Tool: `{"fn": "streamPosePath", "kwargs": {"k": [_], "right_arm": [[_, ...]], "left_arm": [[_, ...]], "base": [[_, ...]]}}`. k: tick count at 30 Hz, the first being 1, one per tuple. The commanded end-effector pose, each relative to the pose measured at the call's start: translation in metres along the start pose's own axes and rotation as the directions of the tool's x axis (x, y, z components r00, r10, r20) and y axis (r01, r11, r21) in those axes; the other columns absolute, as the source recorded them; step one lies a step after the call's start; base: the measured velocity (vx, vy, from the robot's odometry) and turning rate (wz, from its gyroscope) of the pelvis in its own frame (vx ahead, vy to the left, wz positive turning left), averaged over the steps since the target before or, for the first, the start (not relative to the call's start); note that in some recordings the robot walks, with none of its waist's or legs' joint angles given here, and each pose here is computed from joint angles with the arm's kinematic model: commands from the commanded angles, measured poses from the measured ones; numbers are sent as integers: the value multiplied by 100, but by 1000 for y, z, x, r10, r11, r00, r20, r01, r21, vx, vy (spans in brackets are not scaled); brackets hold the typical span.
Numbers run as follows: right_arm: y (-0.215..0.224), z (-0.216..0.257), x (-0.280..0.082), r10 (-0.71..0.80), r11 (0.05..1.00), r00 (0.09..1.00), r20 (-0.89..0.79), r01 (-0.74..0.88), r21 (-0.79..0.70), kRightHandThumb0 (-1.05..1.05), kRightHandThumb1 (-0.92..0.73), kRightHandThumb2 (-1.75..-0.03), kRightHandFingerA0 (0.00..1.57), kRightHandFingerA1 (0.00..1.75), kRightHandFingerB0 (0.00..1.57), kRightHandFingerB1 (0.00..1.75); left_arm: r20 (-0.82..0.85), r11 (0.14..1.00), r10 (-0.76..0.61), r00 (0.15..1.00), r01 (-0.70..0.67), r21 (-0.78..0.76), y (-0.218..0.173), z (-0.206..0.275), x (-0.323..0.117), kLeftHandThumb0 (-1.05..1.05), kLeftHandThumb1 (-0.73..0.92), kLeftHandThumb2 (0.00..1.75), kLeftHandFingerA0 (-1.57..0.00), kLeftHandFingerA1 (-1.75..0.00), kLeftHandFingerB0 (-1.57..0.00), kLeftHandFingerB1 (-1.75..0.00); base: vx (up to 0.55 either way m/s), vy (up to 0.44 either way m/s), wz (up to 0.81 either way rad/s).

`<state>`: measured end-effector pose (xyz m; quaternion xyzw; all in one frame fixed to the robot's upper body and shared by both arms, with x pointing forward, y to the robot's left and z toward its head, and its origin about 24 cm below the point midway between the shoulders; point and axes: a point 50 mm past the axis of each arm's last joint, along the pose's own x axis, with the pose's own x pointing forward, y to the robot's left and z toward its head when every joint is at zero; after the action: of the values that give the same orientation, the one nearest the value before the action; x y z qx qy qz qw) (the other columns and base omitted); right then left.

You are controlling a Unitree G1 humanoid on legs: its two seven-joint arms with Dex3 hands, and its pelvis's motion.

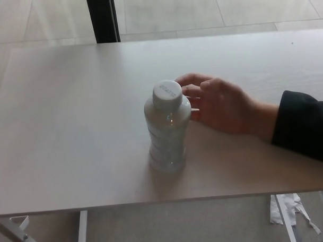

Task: Pick up a bottle and hand it

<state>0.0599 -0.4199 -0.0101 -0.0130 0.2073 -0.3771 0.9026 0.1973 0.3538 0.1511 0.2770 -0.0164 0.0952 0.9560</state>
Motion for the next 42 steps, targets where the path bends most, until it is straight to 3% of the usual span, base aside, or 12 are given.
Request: {"fn": "streamPosePath", "kwargs": {"k": [1,2,3,8,21,22,27,31,32,36,41,42], "right_arm": [[-10,25,2,2,994,994,111,-14,108,-48,-53,-57,69,50,42,34],[-9,25,2,8,994,993,117,-21,109,-60,-44,-79,64,61,36,47],[-9,25,2,6,995,993,117,-18,101,-51,-53,-57,67,51,42,35],[-10,27,2,5,997,992,126,-15,81,-58,-45,-80,65,63,36,47],[-13,26,0,-8,997,993,117,-1,75,-49,-54,-57,74,55,43,35],[-13,26,0,-1,996,992,123,-10,84,-55,-44,-80,64,64,36,48],[-14,25,1,-4,997,994,111,-4,78,-52,-53,-57,67,51,42,34],[-13,24,2,0,997,993,117,-9,72,-56,-42,-80,59,61,35,48],[-12,23,1,-4,997,993,114,-6,82,-56,-41,-79,60,61,37,48],[-11,23,1,-9,997,994,113,-1,83,-59,-44,-80,65,62,37,48],[-13,26,0,-22,996,993,114,11,89,-51,-54,-57,77,61,44,35],[-13,27,-1,-16,996,993,120,5,90,-51,-53,-57,71,55,43,35]], "left_arm": [[-151,848,-519,841,529,27,-119,32,-6,-65,44,54,-41,-52,-36,-36],[-142,825,-556,819,564,25,-128,35,-8,-65,45,54,-41,-53,-34,-36],[-133,813,-575,807,582,20,-134,37,-9,-65,45,54,-40,-54,-33,-36],[-110,772,-631,768,635,6,-159,39,-14,-65,44,54,-40,-49,-34,-35],[-112,682,-708,697,717,144,-216,49,-9,-70,48,55,-37,-54,-29,-35],[-98,677,-712,696,716,169,-224,52,-10,-70,48,55,-39,-54,-28,-36],[-98,667,-719,688,722,183,-239,57,-11,-71,49,55,-38,-51,-26,-34],[-100,657,-720,687,721,222,-254,62,-7,-71,50,56,-37,-52,-25,-33],[-87,658,-719,689,716,236,-255,63,-6,-71,41,78,-32,-56,-19,-45],[-79,690,-676,733,666,283,-258,65,6,-70,50,55,-48,-55,-24,-38],[-76,719,-633,771,621,311,-250,66,13,-70,39,80,-52,-64,-39,-56],[-76,721,-628,775,615,319,-246,64,13,-68,50,56,-60,-61,-47,-53]], "base": [[0,0,0],[0,0,0],[0,0,0],[0,0,0],[0,0,0],[0,0,0],[0,0,0],[0,0,0],[0,0,0],[0,0,0],[0,0,0],[0,0,0]]}}
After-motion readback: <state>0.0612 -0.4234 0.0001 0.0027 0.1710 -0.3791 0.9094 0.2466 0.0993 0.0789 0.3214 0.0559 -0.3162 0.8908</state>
